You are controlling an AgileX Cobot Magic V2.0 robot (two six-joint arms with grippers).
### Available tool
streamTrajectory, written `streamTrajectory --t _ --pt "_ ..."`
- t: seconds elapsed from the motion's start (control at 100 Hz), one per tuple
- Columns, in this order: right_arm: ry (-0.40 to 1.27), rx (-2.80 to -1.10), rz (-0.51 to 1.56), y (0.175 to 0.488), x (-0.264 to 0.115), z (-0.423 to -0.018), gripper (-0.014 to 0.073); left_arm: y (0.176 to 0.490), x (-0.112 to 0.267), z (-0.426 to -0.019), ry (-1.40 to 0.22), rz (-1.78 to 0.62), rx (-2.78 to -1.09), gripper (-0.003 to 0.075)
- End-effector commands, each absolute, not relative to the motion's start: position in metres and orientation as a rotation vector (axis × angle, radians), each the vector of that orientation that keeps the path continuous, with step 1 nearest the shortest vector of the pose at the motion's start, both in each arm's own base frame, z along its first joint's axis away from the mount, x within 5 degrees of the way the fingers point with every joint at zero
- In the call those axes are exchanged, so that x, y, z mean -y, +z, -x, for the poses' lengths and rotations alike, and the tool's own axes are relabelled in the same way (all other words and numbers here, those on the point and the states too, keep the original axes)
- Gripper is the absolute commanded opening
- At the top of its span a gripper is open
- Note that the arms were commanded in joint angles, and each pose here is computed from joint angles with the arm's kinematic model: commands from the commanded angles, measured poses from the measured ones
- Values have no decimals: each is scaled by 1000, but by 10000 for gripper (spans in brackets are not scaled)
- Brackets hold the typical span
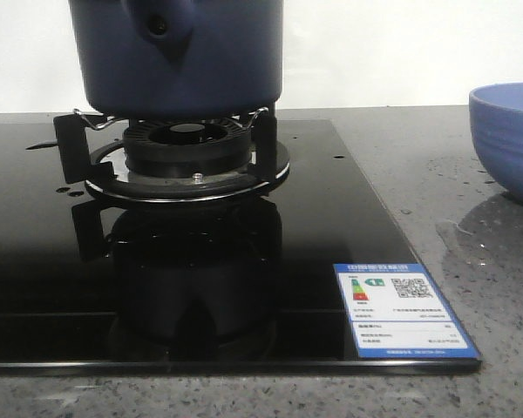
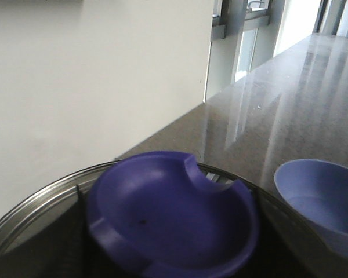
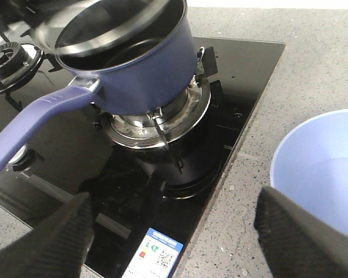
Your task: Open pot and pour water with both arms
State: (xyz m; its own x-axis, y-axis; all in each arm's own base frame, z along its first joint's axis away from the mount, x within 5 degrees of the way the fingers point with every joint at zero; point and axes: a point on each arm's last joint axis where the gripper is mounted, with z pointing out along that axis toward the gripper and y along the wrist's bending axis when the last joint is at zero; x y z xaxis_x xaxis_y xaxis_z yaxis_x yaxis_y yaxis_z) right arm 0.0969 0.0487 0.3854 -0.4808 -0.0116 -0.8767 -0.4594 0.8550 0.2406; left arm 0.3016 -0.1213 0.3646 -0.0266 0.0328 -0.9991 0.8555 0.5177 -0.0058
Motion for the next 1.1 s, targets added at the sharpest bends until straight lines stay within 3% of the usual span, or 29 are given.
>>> streamTrajectory --t 0.0,0.23,0.41,0.58,0.92,1.09 --pt "559 -1940 331 399 -49 -99 524 416 107 -276 -840 -710 -1307 247" --pt "554 -1920 316 401 -48 -101 524 439 71 -231 -720 -588 -1292 285" --pt "567 -1895 244 404 -47 -105 524 422 57 -192 -596 -483 -1353 285" --pt "571 -1916 152 401 -44 -126 524 408 55 -162 -575 -443 -1357 285" --pt "101 -2235 -190 408 7 -164 524 407 60 -148 -595 -443 -1343 284" --pt "60 -2309 -248 396 15 -180 524 407 64 -146 -615 -459 -1340 283"
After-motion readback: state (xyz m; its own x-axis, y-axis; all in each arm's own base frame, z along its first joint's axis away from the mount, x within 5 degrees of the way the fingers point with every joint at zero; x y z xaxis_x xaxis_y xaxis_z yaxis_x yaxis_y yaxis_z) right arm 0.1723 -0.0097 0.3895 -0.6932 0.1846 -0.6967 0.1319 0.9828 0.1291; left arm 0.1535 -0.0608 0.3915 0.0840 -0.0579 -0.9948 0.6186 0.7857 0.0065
